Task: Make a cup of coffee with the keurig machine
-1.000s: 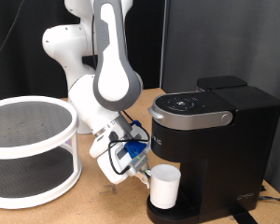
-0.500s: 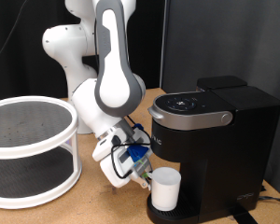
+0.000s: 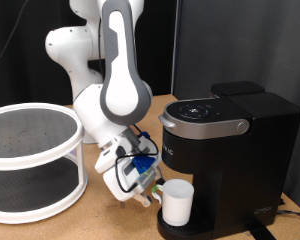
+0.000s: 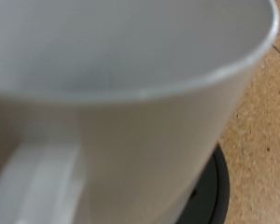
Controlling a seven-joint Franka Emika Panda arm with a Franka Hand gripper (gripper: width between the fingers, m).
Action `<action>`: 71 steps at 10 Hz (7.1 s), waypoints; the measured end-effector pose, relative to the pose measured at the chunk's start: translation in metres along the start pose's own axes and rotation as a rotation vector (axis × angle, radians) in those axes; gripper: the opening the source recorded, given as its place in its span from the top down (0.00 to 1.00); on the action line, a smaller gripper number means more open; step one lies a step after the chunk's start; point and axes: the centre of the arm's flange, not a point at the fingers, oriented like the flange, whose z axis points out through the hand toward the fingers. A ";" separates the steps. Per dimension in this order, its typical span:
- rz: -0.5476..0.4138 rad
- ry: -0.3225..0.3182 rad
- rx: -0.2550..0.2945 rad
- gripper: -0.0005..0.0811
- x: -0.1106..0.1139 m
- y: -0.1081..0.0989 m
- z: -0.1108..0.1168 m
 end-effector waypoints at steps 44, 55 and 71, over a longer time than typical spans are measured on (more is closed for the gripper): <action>-0.318 0.002 0.130 0.01 0.188 -0.162 -0.217; -0.666 -0.511 -0.035 0.01 0.237 -0.207 -0.204; -0.758 -0.512 -0.196 0.01 0.237 -0.199 -0.153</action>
